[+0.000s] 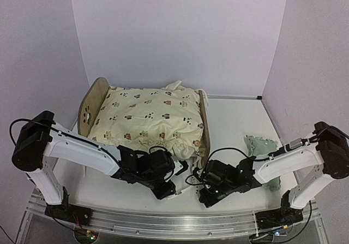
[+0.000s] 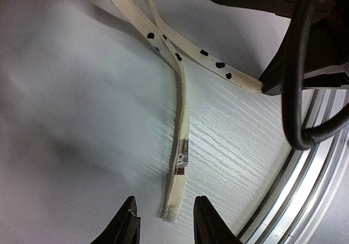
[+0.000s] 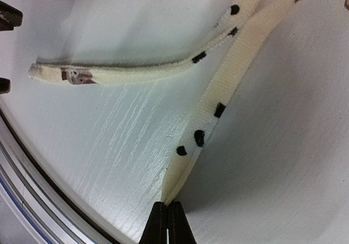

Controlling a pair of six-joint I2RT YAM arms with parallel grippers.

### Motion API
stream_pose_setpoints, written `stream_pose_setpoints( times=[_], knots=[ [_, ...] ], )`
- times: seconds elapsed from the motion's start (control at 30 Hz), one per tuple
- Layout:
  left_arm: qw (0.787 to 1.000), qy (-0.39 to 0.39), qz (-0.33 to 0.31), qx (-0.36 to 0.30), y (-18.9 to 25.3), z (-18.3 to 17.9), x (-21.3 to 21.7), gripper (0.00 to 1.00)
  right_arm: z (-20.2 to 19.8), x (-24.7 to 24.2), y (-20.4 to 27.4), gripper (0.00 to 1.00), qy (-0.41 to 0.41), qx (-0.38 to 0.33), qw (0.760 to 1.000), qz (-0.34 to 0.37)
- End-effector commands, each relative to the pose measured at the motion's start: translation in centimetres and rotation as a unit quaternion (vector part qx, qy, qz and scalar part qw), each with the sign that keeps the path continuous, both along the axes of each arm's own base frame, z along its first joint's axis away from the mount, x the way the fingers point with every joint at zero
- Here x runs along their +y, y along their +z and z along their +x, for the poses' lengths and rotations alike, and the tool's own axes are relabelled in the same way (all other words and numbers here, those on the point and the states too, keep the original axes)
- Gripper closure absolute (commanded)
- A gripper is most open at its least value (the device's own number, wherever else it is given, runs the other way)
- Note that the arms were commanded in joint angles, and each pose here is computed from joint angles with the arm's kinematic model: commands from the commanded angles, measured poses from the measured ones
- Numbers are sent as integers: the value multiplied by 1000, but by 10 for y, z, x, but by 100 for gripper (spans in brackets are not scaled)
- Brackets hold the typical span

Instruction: Set up the pet bed

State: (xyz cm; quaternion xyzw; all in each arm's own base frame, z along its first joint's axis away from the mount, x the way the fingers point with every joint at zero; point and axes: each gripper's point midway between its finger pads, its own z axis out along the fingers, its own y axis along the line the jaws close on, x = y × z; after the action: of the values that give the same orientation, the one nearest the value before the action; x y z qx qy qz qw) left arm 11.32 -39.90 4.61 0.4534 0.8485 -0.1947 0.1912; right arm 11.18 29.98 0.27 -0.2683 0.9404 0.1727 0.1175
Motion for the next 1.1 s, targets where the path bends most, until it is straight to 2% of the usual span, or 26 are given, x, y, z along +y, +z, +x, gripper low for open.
stream_pose_setpoints(
  times=[0.0,0.23,0.37,0.63,0.9,0.97,1.07],
  knots=[
    [999,10,-29,-16,24,4,0,65,-4,-4,11,100,1,4,1000,-5],
    [999,26,-26,-23,32,6,13,66,-8,23,60,100,33,1,996,82],
    [999,34,-32,-27,37,7,19,66,-6,45,75,100,52,0,993,106],
    [998,47,-36,-30,43,6,32,66,16,84,69,100,50,-19,994,92],
    [997,58,-45,-33,49,6,44,66,39,105,32,99,1,-24,998,56],
    [997,60,-48,-33,50,6,45,66,36,113,29,89,5,-10,998,69],
    [996,63,-51,-34,51,7,47,66,29,121,34,63,17,7,996,92]
  ],
)
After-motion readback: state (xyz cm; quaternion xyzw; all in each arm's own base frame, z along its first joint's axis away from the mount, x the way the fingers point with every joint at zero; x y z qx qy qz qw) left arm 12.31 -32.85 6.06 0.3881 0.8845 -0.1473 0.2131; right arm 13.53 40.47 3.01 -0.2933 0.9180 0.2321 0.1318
